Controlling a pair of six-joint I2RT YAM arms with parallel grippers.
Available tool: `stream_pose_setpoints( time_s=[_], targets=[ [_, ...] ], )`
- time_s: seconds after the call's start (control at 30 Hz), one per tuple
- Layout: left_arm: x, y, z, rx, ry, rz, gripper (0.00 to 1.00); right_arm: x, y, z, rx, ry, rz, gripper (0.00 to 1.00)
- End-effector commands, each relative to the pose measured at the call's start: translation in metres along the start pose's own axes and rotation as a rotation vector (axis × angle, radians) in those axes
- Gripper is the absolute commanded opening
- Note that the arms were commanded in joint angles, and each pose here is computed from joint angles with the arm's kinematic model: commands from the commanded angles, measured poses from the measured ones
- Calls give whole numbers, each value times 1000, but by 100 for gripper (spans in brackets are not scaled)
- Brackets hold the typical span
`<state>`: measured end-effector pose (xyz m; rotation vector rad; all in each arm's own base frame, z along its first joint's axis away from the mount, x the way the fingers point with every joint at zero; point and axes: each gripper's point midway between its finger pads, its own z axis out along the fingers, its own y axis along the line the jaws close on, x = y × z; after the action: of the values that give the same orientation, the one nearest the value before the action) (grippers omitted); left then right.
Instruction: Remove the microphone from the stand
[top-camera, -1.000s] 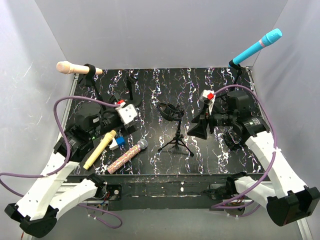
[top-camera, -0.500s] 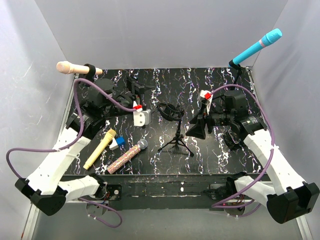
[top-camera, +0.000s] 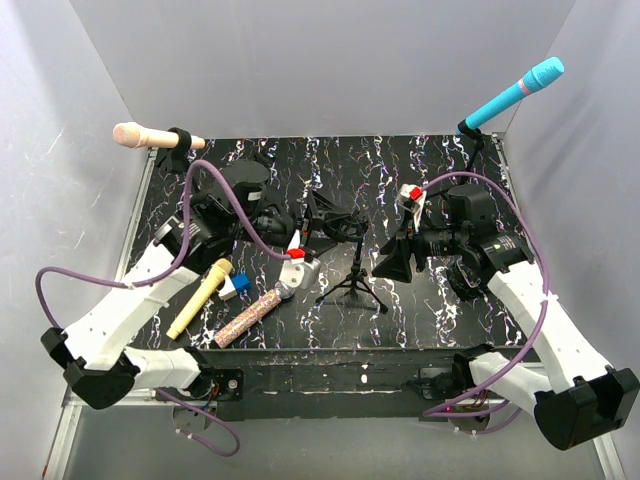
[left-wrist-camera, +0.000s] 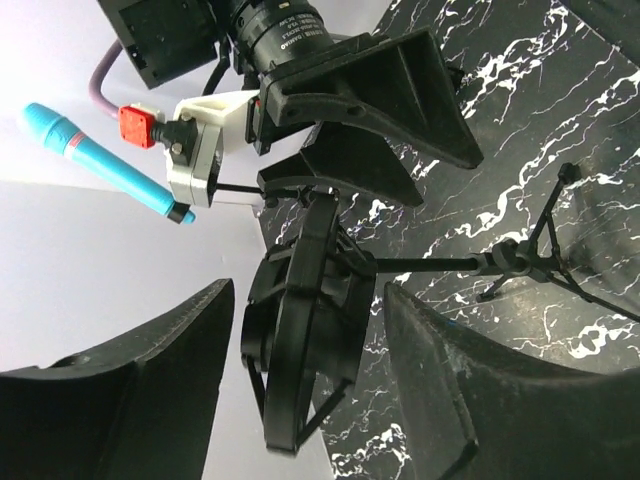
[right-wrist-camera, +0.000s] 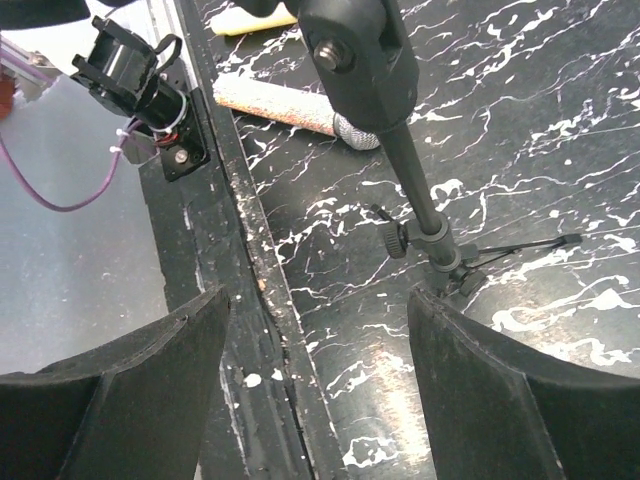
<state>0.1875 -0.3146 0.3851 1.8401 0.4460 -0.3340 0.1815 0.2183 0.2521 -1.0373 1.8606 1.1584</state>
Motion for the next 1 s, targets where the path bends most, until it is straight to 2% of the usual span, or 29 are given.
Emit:
stream_pose_setpoints(
  time_s=[0.0, 0.13, 0.27, 0.47, 0.63, 0.8, 0.97],
  targets=[
    [1, 7, 6, 3, 20, 1, 54, 2, 12, 0, -51, 2, 36, 78],
    [10, 19, 9, -55, 74, -108, 37, 0, 12, 1, -56, 16, 106, 77],
    [22, 46, 1, -194, 158, -333, 20, -8, 4, 6, -26, 10, 205, 76],
    [37, 73, -15, -385, 257, -605, 5, -16, -22, 19, 53, 0, 367, 72],
    [40, 77, -23, -431, 289, -628, 0, -22, -50, 26, 163, -20, 475, 66],
    [42, 76, -25, -438, 302, -628, 0, -24, -85, 25, 297, -25, 544, 54],
    [44, 77, -24, -444, 303, -630, 0, -17, -96, 29, 313, -3, 591, 52]
  ],
)
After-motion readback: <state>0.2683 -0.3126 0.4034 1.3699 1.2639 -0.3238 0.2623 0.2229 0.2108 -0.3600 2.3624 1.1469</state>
